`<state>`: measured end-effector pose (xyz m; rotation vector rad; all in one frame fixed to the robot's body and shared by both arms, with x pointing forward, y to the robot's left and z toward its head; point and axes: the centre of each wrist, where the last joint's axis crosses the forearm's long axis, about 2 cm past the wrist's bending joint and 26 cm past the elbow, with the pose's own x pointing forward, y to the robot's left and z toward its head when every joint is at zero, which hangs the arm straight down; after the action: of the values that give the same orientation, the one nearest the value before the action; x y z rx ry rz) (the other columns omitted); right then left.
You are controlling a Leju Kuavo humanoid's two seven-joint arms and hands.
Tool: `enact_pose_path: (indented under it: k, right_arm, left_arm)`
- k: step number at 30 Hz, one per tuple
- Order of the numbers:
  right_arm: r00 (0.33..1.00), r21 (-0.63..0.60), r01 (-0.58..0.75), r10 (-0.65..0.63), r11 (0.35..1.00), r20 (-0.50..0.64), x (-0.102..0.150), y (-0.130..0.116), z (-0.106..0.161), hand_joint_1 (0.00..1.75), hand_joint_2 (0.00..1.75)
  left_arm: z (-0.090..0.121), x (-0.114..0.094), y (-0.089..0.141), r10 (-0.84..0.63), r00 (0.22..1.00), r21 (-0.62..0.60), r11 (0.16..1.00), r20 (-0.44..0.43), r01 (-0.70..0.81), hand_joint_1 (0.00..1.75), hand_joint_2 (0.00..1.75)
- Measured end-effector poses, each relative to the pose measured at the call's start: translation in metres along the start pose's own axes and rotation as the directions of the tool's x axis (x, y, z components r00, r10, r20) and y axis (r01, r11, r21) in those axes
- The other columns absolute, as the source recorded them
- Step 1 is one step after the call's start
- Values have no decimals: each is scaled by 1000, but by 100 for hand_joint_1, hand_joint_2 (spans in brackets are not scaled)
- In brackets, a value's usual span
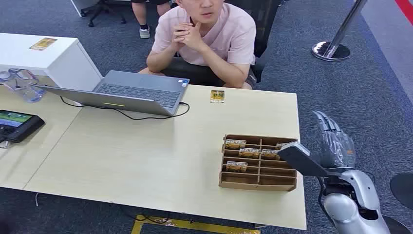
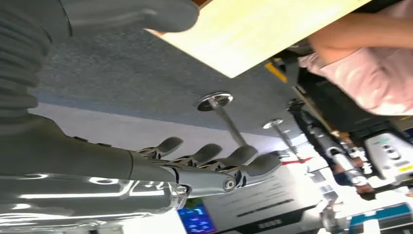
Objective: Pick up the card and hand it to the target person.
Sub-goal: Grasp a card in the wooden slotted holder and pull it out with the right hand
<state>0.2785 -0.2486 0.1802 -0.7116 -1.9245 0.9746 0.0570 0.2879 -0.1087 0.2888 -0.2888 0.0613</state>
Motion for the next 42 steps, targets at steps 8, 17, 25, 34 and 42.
enact_pose_path:
  k: [8,17,25,34,42]
  right_arm:
    - [997,66,0,-4,998,72,25,9,-12,52,175]
    - [996,118,-30,20,993,88,31,14,-20,63,175]
    - [993,121,-117,112,986,41,22,17,-16,91,175]
    - [984,139,-176,178,974,1,7,16,-5,103,175]
    - [979,148,-198,204,969,-27,2,15,12,84,175]
  left_arm:
    - [0,0,0,11,1000,1,1000,-6,-11,0,0]
    - [0,0,0,16,1000,1,1000,-7,-16,0,0]
    - [0,-1,0,29,1000,5,1000,-11,-29,0,0]
    - [0,-1,0,35,999,6,999,-13,-35,0,0]
    - [0,-2,0,42,999,7,999,-16,-42,0,0]
